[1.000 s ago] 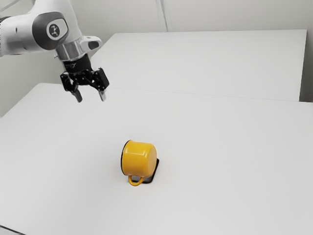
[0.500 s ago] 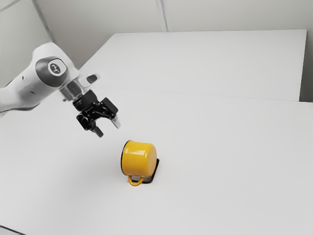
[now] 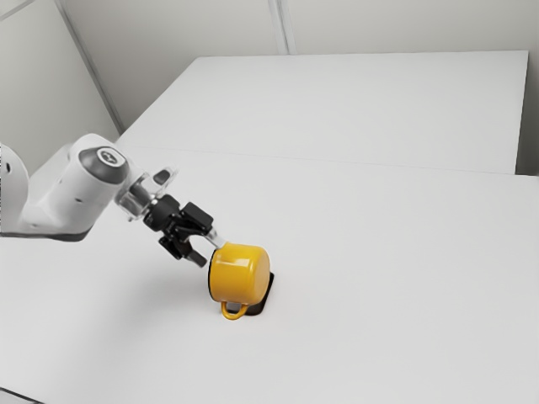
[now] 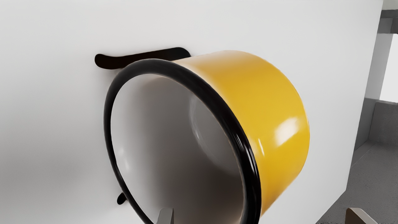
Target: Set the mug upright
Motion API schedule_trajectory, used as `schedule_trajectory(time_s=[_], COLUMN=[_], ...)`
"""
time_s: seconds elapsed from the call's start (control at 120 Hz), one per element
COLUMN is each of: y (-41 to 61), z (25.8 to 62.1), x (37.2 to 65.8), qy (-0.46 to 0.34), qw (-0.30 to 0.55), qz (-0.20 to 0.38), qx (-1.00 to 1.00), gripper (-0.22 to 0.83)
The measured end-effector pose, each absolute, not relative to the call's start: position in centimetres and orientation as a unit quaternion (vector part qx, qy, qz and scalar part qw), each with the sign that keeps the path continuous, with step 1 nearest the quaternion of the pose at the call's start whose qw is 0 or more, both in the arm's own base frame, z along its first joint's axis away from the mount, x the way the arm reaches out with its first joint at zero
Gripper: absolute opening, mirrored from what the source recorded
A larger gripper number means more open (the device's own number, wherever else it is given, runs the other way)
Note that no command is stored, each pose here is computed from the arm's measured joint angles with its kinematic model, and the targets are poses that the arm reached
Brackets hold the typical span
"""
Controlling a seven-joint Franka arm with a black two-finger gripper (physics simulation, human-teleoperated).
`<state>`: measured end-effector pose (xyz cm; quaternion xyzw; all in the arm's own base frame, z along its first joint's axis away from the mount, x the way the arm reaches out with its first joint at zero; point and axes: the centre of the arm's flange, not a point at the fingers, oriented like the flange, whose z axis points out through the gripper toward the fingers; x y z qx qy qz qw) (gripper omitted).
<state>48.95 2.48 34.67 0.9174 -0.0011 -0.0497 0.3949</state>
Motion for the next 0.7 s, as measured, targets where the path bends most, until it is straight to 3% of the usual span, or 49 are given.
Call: schedule_trajectory(time_s=[0.45,0.7], y=[1.7,1.1], z=[31.1,30.5], x=[48.7,48.2], qy=[-0.024,-0.044], qw=[0.500,0.533], qz=[-0.005,-0.011], qx=[0.865,0.845], gripper=[0.60,0.26])
